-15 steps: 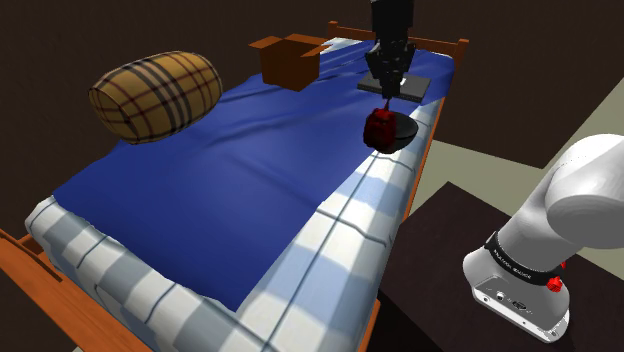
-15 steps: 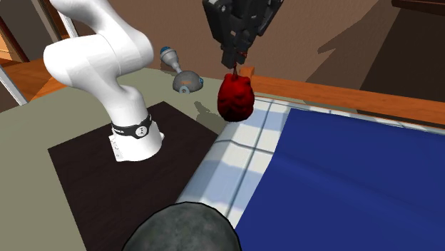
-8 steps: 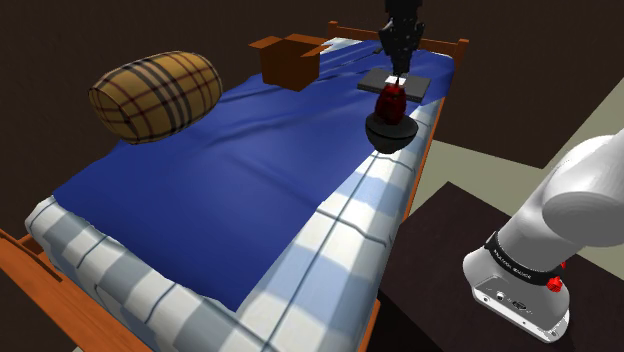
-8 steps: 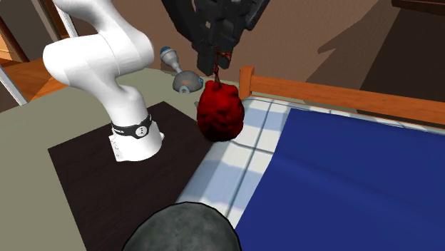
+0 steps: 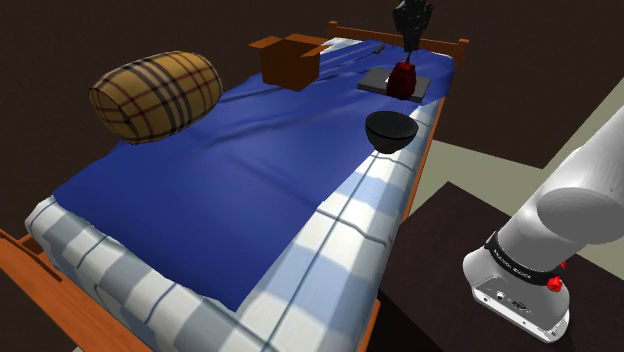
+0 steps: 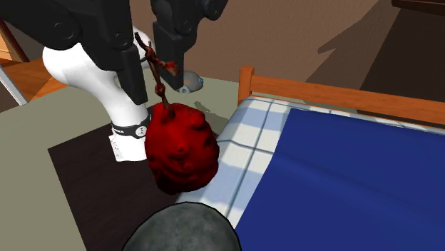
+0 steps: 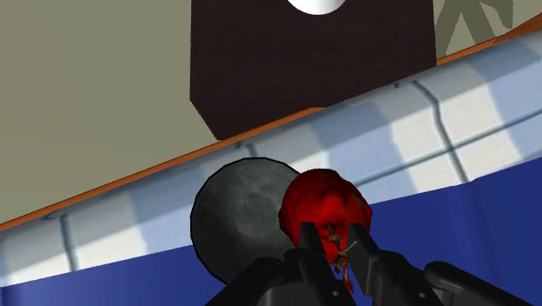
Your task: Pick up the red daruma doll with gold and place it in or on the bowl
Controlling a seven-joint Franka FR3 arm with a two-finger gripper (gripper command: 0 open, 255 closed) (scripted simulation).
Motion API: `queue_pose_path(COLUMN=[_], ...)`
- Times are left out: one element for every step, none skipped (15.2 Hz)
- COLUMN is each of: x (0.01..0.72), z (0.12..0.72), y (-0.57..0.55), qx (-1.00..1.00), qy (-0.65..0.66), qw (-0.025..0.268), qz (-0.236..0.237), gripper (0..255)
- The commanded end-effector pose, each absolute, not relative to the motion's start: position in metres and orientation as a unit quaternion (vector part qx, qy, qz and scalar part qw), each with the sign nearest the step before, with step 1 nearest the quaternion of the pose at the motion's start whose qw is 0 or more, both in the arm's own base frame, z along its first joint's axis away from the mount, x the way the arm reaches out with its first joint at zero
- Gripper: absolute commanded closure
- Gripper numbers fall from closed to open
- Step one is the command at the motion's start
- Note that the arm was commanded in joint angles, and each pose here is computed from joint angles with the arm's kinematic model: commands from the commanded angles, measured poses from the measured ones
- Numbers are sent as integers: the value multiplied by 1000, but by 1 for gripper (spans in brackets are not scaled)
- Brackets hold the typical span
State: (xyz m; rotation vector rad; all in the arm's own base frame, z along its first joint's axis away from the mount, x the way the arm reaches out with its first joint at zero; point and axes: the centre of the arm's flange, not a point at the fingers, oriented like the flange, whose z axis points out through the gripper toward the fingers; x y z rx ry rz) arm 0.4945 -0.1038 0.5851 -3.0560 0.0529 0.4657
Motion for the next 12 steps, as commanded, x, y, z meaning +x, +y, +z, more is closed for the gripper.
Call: queue_pose_path(x=[505,511,518,518,518,518,518,518,518,518,518,518], z=[589,592,596,590,585,580,575,569,564,559,553,548], y=[-127,-139,-154,-154,-154,-154,-154,-154,-154,-154,-154,-154], qx=[-988,-988,-988,-988,-988,-988,-988,-988,-988,-988,-988,-988], qy=[16,16,16,16,16,16,16,16,16,16,16,16], qw=[25,25,25,25,25,25,25,25,25,25,25,25], qz=[151,151,151,151,151,151,151,151,151,151,151,151], gripper=[255,255,255,255,255,255,255,255,255,255,255,255])
